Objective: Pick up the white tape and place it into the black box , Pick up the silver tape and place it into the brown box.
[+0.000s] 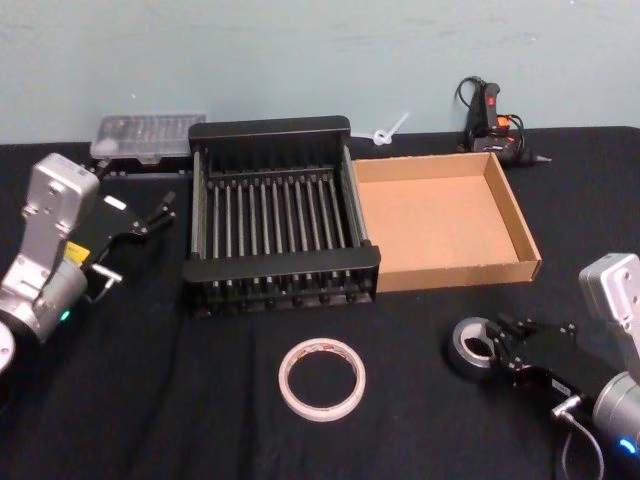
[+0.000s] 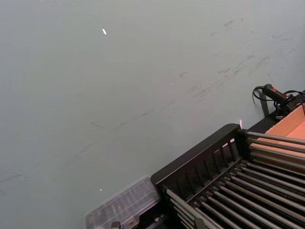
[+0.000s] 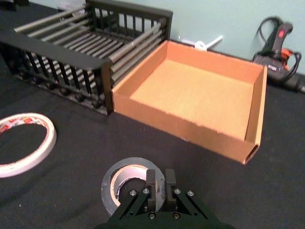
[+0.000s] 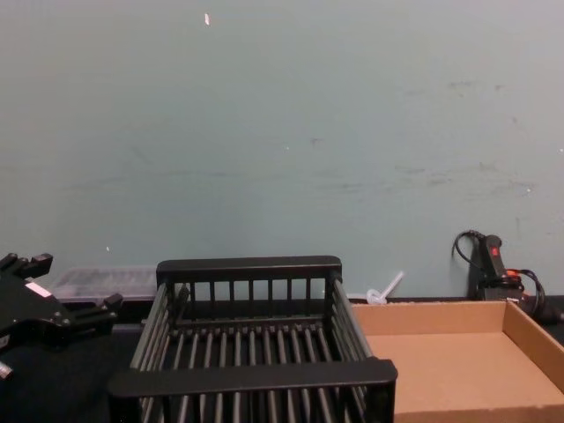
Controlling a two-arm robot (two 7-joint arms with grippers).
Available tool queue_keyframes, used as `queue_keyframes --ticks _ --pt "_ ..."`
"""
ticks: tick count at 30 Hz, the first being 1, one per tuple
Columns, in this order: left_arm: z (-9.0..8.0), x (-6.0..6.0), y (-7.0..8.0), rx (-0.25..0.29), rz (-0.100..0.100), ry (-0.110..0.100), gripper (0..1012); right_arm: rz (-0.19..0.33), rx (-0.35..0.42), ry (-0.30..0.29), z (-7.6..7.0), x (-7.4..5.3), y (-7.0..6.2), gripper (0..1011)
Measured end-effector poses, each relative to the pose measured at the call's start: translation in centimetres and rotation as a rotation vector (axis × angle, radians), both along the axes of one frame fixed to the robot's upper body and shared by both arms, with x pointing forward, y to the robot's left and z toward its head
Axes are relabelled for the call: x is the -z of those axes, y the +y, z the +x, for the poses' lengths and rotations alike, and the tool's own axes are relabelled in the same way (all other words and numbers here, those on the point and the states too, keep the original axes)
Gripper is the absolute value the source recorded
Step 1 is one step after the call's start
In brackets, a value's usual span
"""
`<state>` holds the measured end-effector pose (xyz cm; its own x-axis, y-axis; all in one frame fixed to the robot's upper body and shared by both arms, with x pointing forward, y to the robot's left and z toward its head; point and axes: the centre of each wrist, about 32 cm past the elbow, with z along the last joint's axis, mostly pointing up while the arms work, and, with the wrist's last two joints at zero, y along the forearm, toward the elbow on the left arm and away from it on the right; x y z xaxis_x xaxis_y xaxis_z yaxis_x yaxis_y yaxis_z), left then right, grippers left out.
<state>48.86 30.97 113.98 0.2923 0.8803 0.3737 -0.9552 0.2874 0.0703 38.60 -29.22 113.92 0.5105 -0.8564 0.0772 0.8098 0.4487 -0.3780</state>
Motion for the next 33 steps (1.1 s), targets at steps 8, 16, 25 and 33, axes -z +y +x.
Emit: queue_keyframes --ticks 8,16,25,33 --pt "0.0 0.0 0.0 0.000 0.000 0.000 1001 0.002 -0.042 -0.066 0.7 -1.4 -0.2 125" --pt "0.0 0.0 0.0 0.000 0.000 0.000 1001 -0.007 -0.075 -0.147 2.2 -3.0 -0.5 125" --pt "0.0 0.0 0.0 0.000 0.000 0.000 1001 -0.015 -0.094 -0.213 4.8 -4.2 -0.5 125" --pt "0.0 0.0 0.0 0.000 0.000 0.000 1001 -0.026 -0.083 -0.247 7.6 -4.9 -0.4 125"
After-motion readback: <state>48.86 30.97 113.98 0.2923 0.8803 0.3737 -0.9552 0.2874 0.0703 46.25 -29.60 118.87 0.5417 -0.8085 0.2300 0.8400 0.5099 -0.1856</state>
